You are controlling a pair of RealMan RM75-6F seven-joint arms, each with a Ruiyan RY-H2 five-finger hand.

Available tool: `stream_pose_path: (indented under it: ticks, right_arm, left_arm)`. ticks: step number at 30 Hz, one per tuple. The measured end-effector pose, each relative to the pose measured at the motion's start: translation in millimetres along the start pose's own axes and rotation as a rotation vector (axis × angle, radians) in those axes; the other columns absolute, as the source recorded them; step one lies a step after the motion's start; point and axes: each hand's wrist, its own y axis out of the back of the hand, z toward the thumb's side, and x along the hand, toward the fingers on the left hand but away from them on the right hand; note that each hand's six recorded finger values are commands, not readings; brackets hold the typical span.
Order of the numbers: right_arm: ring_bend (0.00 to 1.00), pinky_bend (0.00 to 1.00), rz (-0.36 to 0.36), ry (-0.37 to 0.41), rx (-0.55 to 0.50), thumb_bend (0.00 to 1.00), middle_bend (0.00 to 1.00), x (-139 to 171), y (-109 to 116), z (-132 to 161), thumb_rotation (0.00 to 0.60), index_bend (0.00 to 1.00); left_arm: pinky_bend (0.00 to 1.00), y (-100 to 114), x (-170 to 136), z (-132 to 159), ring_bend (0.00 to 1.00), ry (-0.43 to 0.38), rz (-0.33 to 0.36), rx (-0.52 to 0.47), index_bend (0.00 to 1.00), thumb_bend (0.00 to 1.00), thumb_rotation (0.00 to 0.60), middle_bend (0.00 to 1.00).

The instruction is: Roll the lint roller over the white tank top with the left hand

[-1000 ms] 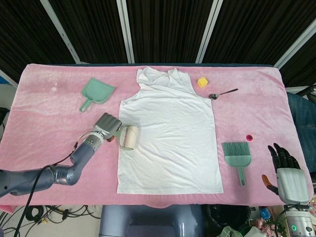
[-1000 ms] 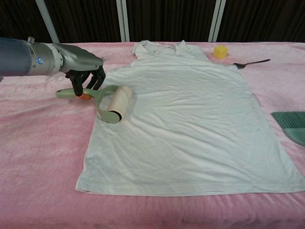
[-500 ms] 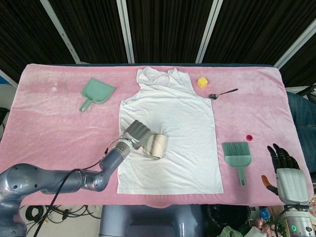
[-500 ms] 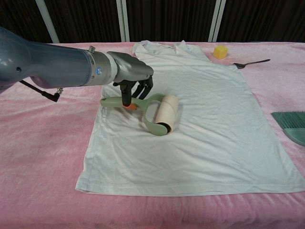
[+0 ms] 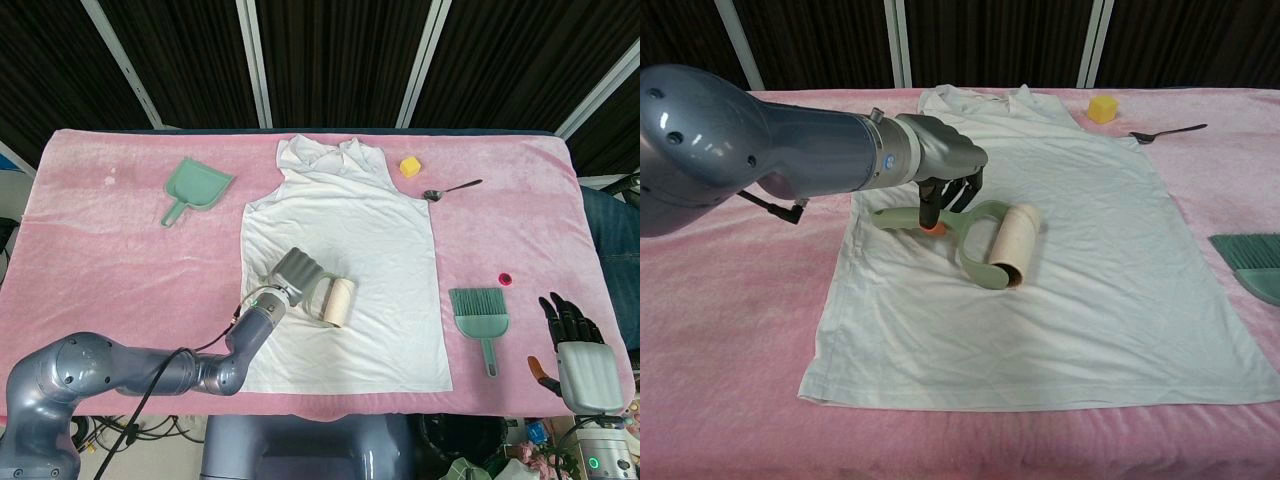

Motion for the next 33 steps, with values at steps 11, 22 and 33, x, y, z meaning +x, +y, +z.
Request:
stream_pose_path:
  ticks: [11,22,33]
  right_arm:
    - [0.1,0.21,0.0,-0.002,-0.002,0.2,0.04,0.7,-0.8,1.6,0.6,0.0]
    - [0.1,0.21,0.002,-0.006,-0.003,0.21,0.04,1.2,-1.0,1.1,0.6,0.0]
    - [0.1,0.21,0.005,-0.011,0.001,0.21,0.04,1.4,-1.7,0.2,0.6,0.0]
  left_arm:
    - [0.7,-25.7,-22.2,-54.3,0.52,0.067,-0.069,0.049,0.72,0.55,0.6,0.63]
    - [0.7,-57.6,-44.0,-105.0,0.52,0.119,-0.12,-0.002,0.72,0.55,0.6,0.63]
    - [0.7,-62.0,-53.4,-127.4,0.52,0.125,-0.033,-0.174,0.72,0.55,0.6,0.64]
